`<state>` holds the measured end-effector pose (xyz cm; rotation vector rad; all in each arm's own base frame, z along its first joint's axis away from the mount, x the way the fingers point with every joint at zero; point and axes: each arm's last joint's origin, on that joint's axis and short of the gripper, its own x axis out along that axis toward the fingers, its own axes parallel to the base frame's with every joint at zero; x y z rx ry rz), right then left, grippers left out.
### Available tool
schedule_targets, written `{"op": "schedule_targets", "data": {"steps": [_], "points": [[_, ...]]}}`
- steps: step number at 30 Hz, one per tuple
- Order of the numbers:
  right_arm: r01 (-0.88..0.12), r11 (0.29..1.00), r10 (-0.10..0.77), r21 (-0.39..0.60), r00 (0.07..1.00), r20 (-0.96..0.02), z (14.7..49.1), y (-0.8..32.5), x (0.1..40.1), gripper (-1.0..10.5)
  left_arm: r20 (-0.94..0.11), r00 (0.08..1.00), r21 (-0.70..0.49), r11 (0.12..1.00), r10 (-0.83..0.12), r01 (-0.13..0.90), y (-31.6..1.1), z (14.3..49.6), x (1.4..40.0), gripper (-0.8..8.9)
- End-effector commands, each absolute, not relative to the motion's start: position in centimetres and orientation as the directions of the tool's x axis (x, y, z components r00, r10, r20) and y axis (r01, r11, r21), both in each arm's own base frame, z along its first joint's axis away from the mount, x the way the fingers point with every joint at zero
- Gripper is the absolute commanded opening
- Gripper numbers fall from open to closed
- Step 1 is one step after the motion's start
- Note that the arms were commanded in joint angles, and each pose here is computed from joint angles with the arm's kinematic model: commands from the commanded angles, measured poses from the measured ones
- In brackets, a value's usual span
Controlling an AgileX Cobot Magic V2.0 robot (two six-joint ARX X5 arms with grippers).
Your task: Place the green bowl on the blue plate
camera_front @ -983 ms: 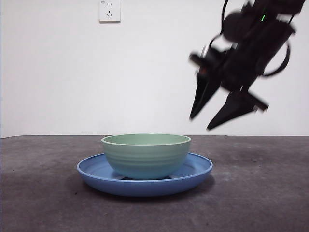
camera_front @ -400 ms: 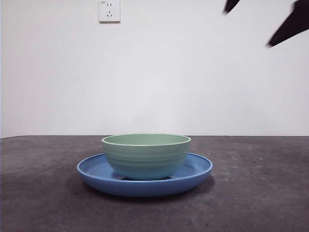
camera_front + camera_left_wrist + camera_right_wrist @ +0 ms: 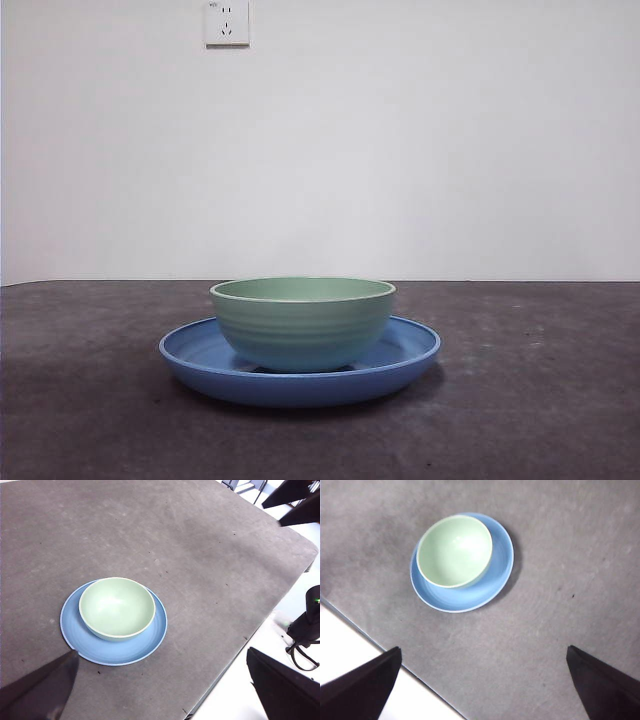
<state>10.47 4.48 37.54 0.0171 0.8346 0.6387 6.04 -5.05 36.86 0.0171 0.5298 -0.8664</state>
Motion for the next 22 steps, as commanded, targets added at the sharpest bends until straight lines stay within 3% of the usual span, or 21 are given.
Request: {"op": "schedule_targets", "data": {"steps": [1,8,15,16,17,19,20,22], "points": [[-0.555,0.802,0.548,0.222,0.535,-0.643,38.3,4.0,9.0,6.4,-0.437,0.525,-0.2,0.648,-0.731,0.735,-5.1,37.3,6.0,5.66],[-0.577,0.794,0.569,0.193,0.592,-0.57,38.9,3.0,5.6,6.4,-0.439,0.524,-0.201,0.648,-0.73,0.735,-5.1,37.2,6.0,5.63],[-0.58,0.792,0.573,0.189,0.6,-0.558,38.9,2.6,4.7,6.4,-0.439,0.524,-0.201,0.648,-0.73,0.734,-5.1,37.2,6.0,5.5],[-0.58,0.792,0.573,0.189,0.601,-0.557,38.9,2.6,4.7,6.1,-0.438,0.524,-0.2,0.648,-0.73,0.735,-5.1,37.2,6.0,5.07],[-0.582,0.79,0.576,0.191,0.599,-0.556,38.9,2.7,4.7,5.0,-0.439,0.524,-0.2,0.648,-0.73,0.735,-5.1,37.2,6.0,4.0],[-0.582,0.79,0.576,0.191,0.599,-0.557,38.9,2.7,4.7,1.6,-0.439,0.524,-0.2,0.648,-0.73,0.735,-5.1,37.2,6.0,0.69],[-0.583,0.79,0.576,0.19,0.599,-0.555,38.9,2.7,4.7,-0.3,-0.437,0.525,-0.199,0.648,-0.73,0.735,-5.1,37.3,6.0,0.16],[-0.585,0.789,0.577,0.187,0.601,-0.554,39.0,2.7,4.7,0.2,-0.436,0.526,-0.199,0.648,-0.73,0.735,-5.1,37.3,6.0,0.15]]}}
